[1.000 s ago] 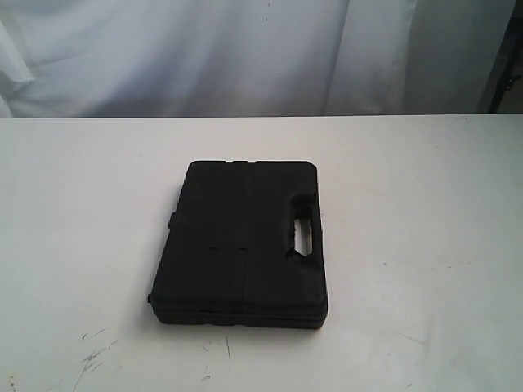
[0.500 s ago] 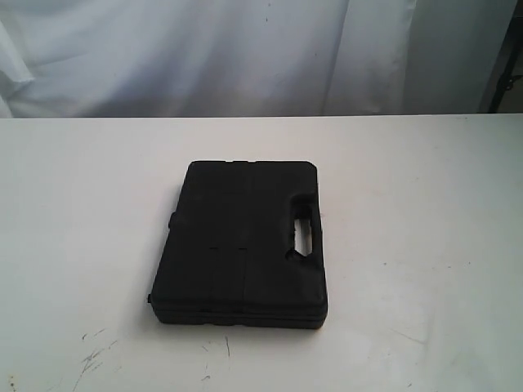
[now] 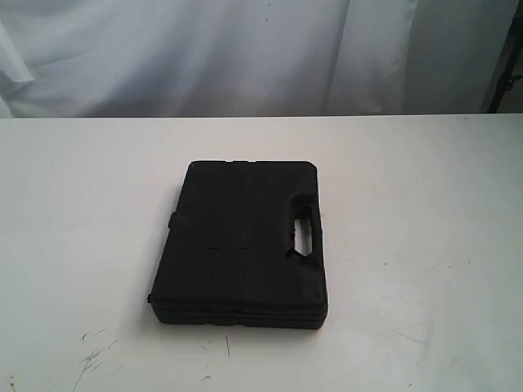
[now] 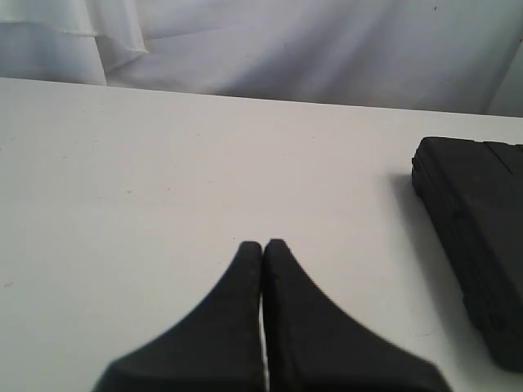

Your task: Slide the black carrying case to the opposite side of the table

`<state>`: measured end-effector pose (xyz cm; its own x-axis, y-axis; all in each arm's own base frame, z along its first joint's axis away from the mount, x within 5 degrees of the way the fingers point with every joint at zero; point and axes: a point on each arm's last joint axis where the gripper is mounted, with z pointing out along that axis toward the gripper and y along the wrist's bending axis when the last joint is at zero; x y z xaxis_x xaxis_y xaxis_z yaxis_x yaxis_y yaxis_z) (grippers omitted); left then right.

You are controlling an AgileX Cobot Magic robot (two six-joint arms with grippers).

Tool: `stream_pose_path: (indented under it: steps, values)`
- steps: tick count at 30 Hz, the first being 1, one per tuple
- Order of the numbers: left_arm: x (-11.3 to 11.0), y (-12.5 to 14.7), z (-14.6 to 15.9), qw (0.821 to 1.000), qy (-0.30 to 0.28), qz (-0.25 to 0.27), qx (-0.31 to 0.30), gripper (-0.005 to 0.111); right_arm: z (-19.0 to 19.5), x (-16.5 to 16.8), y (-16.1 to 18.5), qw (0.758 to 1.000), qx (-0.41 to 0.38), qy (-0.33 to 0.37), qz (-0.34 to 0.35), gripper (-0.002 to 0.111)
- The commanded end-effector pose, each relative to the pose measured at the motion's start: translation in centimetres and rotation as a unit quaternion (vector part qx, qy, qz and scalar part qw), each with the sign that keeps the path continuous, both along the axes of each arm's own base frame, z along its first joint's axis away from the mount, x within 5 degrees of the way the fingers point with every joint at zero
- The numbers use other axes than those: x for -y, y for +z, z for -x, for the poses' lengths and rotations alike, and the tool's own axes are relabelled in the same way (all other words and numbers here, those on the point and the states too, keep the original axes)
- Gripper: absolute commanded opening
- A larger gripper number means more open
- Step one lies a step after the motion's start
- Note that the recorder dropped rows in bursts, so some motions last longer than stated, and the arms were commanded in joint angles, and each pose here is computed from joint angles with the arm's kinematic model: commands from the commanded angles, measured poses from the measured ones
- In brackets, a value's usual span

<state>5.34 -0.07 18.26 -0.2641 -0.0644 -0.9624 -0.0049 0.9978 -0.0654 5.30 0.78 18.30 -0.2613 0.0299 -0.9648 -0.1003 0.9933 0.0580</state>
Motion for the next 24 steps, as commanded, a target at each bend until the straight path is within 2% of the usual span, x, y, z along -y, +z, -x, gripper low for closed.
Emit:
stream_pose_path:
  steps: [1, 24]
  values:
    - [-0.01, -0.05, 0.0, 1.0, 0.001, 0.001, 0.005, 0.0, 0.01, 0.03, -0.09, 1.0, 0.002, 0.0, 0.005, 0.0]
    - [-0.01, -0.05, 0.0, 1.0, 0.001, 0.001, 0.005, 0.0, -0.04, 0.05, 0.1, 1.0, 0.012, -0.001, 0.004, 0.0]
